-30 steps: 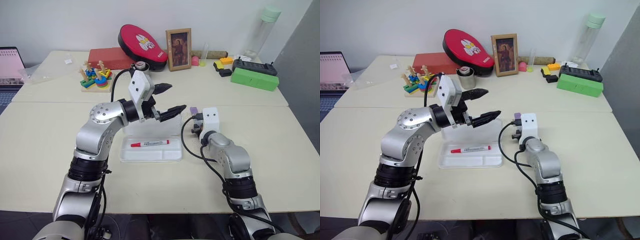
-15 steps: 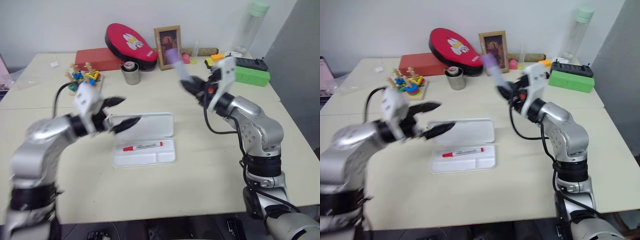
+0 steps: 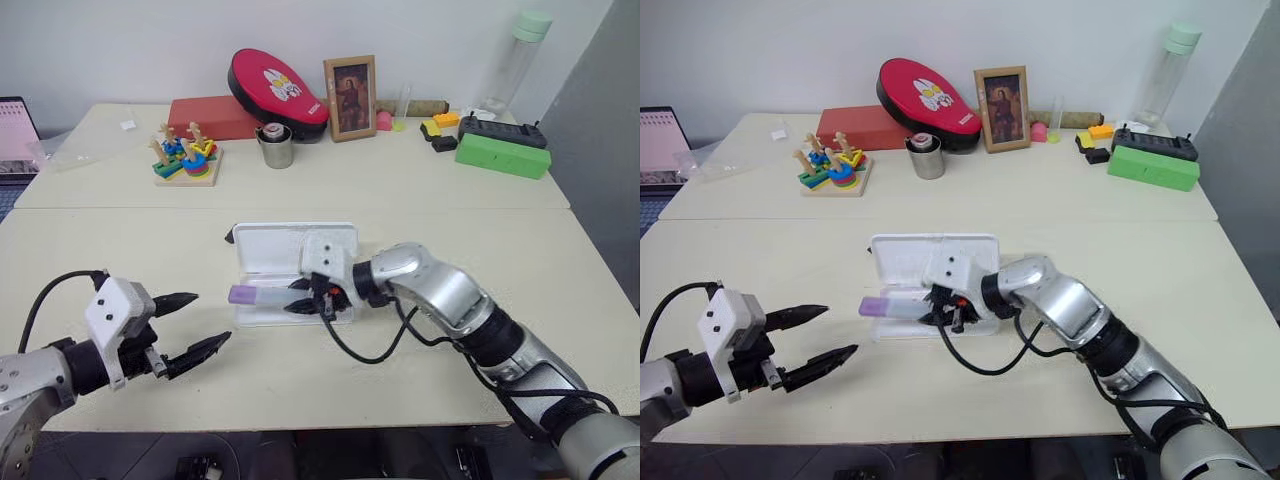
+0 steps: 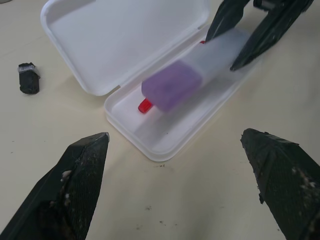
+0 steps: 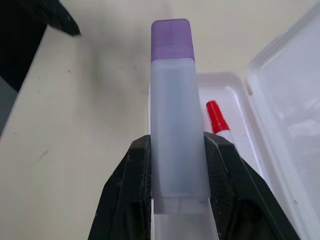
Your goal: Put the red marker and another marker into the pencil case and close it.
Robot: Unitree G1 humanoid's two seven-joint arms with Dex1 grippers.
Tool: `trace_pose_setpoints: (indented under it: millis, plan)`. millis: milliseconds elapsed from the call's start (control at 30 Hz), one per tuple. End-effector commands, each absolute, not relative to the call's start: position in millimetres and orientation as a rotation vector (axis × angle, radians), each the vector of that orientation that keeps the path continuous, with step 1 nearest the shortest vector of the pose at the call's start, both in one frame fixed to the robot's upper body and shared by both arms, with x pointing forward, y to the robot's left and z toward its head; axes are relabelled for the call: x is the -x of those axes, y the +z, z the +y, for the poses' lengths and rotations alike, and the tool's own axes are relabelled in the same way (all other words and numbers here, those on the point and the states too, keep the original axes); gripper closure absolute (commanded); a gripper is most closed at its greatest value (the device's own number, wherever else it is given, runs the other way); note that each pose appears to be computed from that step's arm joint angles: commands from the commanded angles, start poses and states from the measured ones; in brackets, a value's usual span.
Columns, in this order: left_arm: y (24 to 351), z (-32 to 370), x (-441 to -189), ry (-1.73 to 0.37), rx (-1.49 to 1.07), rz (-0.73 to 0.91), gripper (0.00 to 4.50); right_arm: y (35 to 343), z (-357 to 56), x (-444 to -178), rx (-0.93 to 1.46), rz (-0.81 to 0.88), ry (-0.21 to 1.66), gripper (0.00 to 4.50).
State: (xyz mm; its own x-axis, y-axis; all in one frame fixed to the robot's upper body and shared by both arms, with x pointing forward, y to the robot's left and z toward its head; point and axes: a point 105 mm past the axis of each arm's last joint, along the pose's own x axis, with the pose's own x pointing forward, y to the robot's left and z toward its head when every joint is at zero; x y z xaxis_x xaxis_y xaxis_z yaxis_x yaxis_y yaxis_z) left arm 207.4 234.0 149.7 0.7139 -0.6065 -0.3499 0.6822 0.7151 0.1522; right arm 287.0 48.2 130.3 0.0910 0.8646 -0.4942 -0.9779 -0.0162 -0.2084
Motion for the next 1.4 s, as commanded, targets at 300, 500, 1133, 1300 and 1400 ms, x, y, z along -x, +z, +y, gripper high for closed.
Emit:
trace_pose_setpoints:
  millis: [300,500,1133,1300,1400]
  plan:
    - [153.7,226.0,-196.4,-0.695,-0.288,0.263,0.0,123.1,51.8,-290.5,0.667,0.229,1.51,3.4]
    - [154.5,222.4,-200.0,-0.692,-0.288,0.253,0.0,118.8,53.1,-295.1,0.686,0.232,1.503,3.4]
    - [155.6,215.4,-210.7,-0.715,-0.294,0.235,0.0,129.5,53.0,-302.5,0.6,0.227,1.482,0.61]
    - [162.8,224.5,-220.9,-0.648,-0.267,0.19,0.0,162.0,54.8,-294.6,0.501,0.132,1.527,0.01]
    - [174.5,243.9,-241.0,-0.509,-0.218,0.134,0.0,192.5,49.2,-283.2,0.403,0.039,1.59,0.01]
